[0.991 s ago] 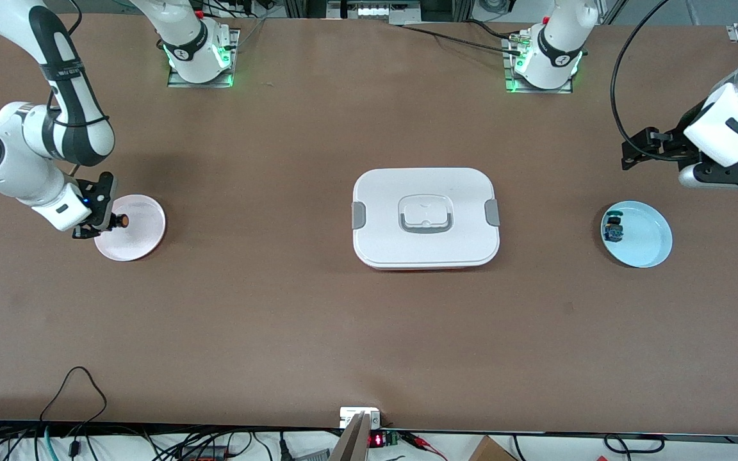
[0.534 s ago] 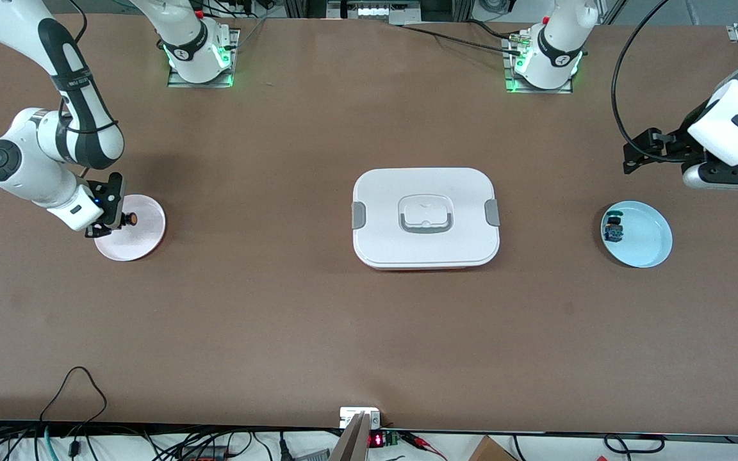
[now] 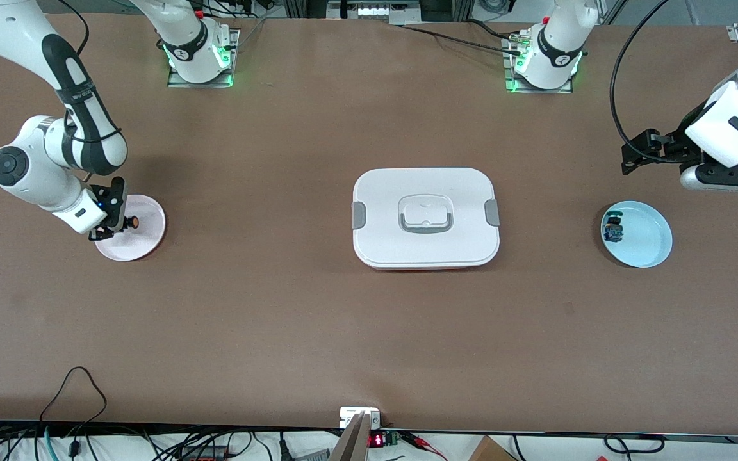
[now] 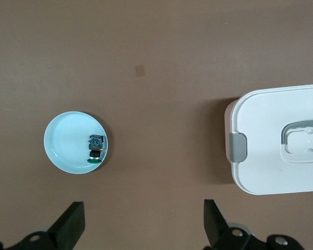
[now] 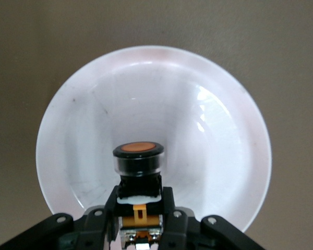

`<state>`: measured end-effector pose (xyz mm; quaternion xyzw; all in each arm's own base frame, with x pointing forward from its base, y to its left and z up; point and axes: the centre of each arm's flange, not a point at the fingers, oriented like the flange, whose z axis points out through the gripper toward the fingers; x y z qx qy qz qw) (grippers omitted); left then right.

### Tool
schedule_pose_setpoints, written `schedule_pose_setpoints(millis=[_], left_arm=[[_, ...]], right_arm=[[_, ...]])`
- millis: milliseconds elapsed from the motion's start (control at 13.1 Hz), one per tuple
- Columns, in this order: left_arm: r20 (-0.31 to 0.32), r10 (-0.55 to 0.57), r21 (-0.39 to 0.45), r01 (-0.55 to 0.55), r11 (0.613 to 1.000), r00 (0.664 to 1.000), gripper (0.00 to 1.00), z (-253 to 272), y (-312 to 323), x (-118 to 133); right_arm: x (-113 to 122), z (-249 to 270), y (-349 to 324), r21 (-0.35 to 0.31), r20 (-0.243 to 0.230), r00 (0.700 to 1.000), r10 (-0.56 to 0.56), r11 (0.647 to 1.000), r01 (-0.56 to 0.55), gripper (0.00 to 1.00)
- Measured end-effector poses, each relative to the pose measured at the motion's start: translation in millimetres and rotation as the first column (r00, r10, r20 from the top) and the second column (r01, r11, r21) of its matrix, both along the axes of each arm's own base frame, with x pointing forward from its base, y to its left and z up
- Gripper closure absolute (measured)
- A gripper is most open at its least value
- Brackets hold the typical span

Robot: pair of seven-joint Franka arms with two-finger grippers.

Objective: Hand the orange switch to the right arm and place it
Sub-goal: 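Lower the switch onto the white plate and open the right gripper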

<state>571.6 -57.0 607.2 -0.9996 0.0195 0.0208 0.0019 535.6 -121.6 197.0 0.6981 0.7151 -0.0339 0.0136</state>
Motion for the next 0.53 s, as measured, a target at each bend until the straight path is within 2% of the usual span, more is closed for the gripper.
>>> schedule_pose_setpoints(millis=[534], left_arm=[[-0.002,0.008,0.000,-0.008,1.000,1.000,0.00,-1.2,4.7,1.0]], right_arm=[[1.3,-5.1,2.8,0.000,0.010,1.000,0.015,1.000,-0.015,0.66]])
